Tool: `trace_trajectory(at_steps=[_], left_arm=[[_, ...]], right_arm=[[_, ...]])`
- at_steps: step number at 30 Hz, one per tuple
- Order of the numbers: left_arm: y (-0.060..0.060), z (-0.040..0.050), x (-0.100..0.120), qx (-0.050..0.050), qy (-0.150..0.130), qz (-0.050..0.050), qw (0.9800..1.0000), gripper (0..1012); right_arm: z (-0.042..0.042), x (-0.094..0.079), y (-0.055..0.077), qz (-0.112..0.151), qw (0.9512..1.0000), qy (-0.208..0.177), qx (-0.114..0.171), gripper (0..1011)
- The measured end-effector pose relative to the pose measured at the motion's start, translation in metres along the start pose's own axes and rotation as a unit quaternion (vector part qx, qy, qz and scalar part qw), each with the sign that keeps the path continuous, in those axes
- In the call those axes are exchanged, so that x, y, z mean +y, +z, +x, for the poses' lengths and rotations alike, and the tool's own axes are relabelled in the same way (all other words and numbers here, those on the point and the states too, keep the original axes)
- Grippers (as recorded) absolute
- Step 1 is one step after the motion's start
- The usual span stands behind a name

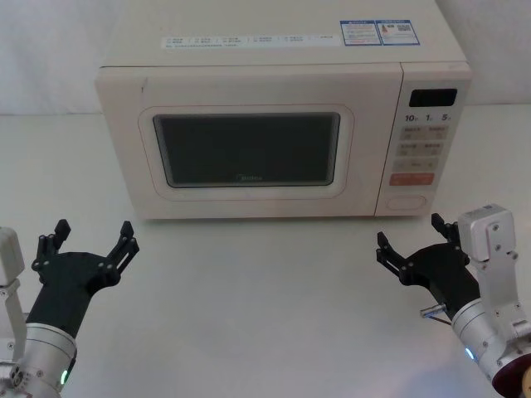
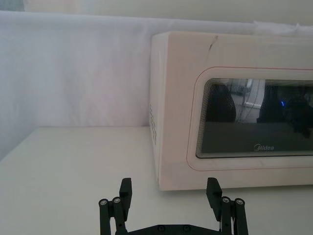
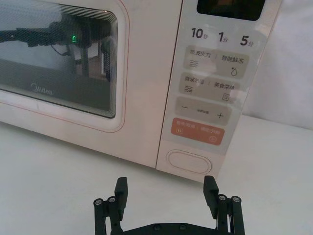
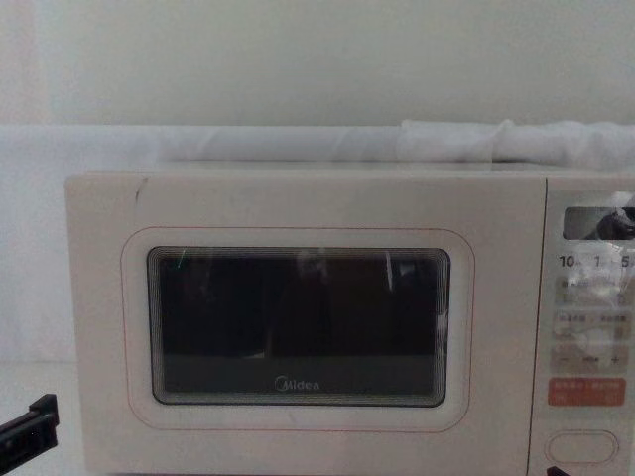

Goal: Press the button to open the microwave door with one hand; close the microwave door with the other hand.

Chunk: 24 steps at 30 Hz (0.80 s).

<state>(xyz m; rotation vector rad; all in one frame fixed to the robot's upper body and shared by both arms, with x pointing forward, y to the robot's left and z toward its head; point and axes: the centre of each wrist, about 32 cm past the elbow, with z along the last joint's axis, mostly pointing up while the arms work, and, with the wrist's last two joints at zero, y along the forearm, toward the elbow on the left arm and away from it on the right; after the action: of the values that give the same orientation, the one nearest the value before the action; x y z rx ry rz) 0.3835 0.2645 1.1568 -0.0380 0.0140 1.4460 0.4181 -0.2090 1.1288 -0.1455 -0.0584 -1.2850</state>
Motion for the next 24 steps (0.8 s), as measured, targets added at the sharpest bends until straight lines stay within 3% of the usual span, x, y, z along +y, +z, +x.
trace_trajectory(at_steps=[24], left_arm=[[0.0, 0.0, 0.0, 0.0, 0.0, 0.0, 1.0, 1001]], right_arm=[[0.0, 0.0, 0.0, 0.0, 1.0, 0.0, 0.0, 1000]])
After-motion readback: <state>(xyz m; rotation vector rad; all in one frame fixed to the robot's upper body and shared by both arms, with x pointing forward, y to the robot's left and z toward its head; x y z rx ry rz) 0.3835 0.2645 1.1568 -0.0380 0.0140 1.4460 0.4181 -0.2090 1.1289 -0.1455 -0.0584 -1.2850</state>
